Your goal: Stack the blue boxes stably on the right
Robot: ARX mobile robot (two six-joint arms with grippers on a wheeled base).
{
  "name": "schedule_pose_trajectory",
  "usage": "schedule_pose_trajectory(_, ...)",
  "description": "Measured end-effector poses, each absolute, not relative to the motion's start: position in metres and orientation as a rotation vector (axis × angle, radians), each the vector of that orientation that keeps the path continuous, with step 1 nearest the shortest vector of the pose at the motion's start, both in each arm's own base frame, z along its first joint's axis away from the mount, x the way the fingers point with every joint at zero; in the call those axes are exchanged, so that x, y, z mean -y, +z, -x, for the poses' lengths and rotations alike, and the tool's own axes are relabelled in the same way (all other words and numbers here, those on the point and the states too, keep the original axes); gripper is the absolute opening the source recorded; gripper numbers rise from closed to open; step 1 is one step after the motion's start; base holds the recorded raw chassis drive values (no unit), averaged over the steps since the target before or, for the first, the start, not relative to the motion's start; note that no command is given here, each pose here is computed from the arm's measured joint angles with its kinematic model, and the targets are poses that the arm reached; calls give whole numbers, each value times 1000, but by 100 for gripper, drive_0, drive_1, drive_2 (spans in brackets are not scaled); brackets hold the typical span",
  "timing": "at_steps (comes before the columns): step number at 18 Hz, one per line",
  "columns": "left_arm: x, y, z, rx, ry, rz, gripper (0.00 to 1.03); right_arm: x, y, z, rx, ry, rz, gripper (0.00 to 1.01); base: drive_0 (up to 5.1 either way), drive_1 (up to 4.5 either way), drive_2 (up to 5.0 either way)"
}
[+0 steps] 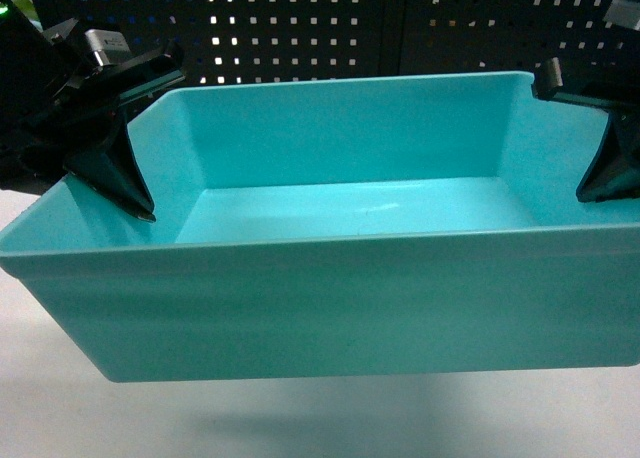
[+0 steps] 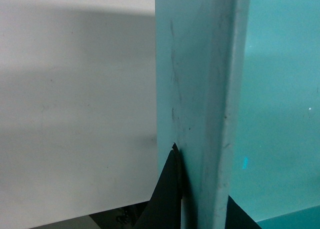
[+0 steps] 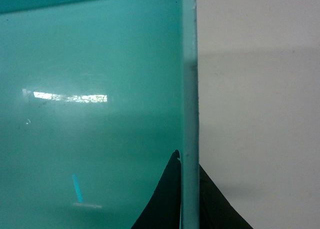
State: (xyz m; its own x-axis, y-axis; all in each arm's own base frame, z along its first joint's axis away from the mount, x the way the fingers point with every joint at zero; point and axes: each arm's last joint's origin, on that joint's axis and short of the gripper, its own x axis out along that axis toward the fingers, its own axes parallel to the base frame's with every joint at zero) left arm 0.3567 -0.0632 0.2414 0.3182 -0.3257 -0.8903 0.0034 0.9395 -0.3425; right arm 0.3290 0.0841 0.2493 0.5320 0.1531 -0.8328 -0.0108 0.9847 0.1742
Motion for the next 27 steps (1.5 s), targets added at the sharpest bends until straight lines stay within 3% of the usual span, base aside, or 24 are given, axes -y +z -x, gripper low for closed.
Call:
schedule_pose_trajectory(12,60,249,-359,-1154,-182,256,2,-97,233,-319,-1048,101,-151,2,0,0,0)
schedule_pose_trajectory(27,59,249,-359,-1150,-187,245,2,-97,233,-320,-1044,93,-152,2,0,0,0)
